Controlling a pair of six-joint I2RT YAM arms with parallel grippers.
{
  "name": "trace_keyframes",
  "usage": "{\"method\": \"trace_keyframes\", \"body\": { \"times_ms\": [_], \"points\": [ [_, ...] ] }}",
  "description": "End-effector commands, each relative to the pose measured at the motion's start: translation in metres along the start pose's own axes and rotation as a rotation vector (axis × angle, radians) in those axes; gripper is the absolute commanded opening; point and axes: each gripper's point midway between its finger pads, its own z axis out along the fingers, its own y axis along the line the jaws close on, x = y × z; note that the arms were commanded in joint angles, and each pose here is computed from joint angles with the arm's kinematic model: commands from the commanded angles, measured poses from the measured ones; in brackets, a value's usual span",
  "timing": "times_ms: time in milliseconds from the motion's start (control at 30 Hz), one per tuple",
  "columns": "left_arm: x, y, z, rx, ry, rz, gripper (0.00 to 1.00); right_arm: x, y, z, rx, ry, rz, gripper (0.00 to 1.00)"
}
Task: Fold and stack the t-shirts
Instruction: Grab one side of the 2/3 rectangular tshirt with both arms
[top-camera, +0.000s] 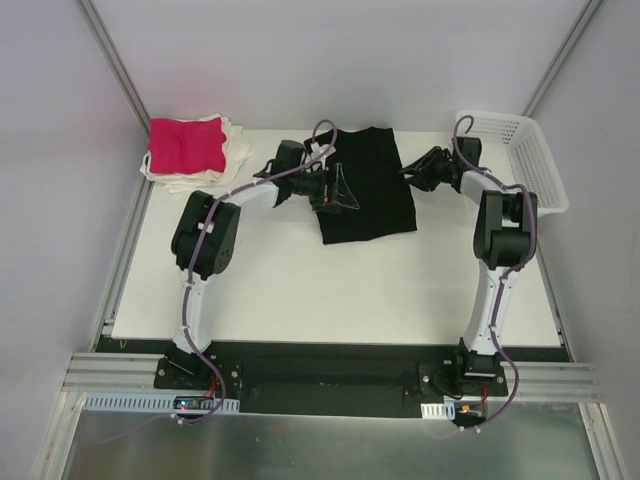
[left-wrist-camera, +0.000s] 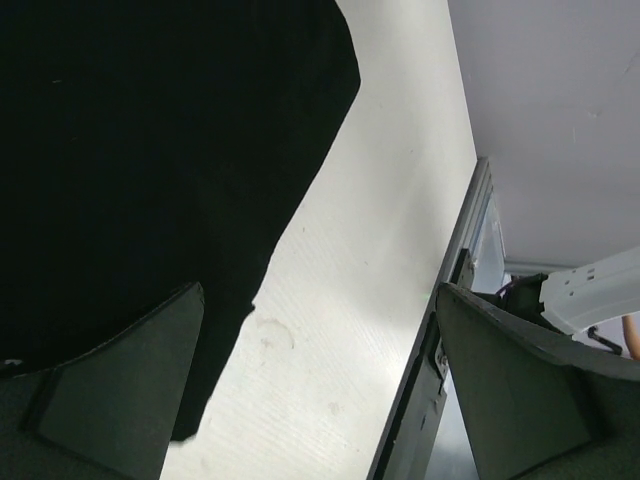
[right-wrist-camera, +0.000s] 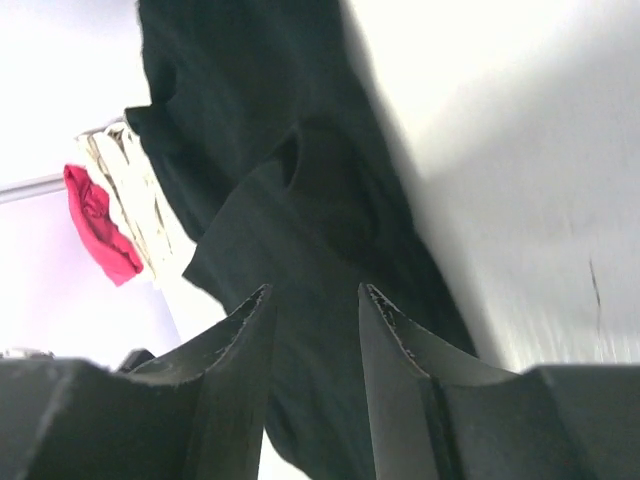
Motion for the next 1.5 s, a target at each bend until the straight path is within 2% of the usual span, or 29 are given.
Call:
{"method": "trace_keyframes", "body": {
  "times_ms": [0, 200, 333, 400, 600, 800, 1000, 1133, 1200, 1333, 1467],
  "points": [
    [-0.038, -0.061, -0.069, -0.016, -0.188, 0.169, 0.99, -0.019, 0.049, -0.080, -0.084, -0.092, -0.115, 0.42],
    [0.002, -0.034, -0.091, -0.163, -0.268, 0.133, 0.99, 0.016, 0.019, -0.100, -0.054, -0.068, -0.119, 0.47],
    [0.018, -0.010, -0.087, -0.191, -0.280, 0.066, 0.99, 0.034, -0.013, -0.095, 0.001, -0.041, -0.114, 0.49],
    [0.022, 0.000, -0.081, -0.189, -0.276, 0.030, 0.99, 0.038, -0.015, -0.088, -0.025, -0.023, -0.088, 0.50],
    [0.009, -0.010, -0.070, -0.119, -0.286, -0.001, 0.99, 0.042, -0.024, -0.071, -0.077, -0.002, -0.023, 0.50],
    [0.018, -0.014, -0.065, -0.093, -0.287, -0.004, 0.99, 0.040, -0.031, -0.061, -0.082, -0.003, -0.016, 0.50],
    [0.029, -0.010, -0.060, -0.051, -0.269, -0.054, 0.99, 0.049, -0.048, -0.054, -0.042, 0.019, 0.018, 0.51],
    [0.028, -0.013, -0.058, -0.015, -0.289, -0.039, 0.99, 0.070, -0.064, -0.053, 0.017, 0.016, 0.037, 0.51],
    [0.029, -0.011, -0.058, -0.008, -0.288, -0.048, 0.99, 0.071, -0.054, -0.051, 0.018, -0.027, 0.011, 0.51],
    [0.031, -0.016, -0.058, 0.015, -0.283, -0.049, 0.99, 0.092, -0.046, -0.052, 0.029, 0.004, 0.018, 0.52],
    [0.024, -0.033, -0.065, 0.038, -0.301, 0.015, 0.99, 0.097, -0.019, -0.057, -0.018, -0.037, -0.033, 0.52]
  ]
}}
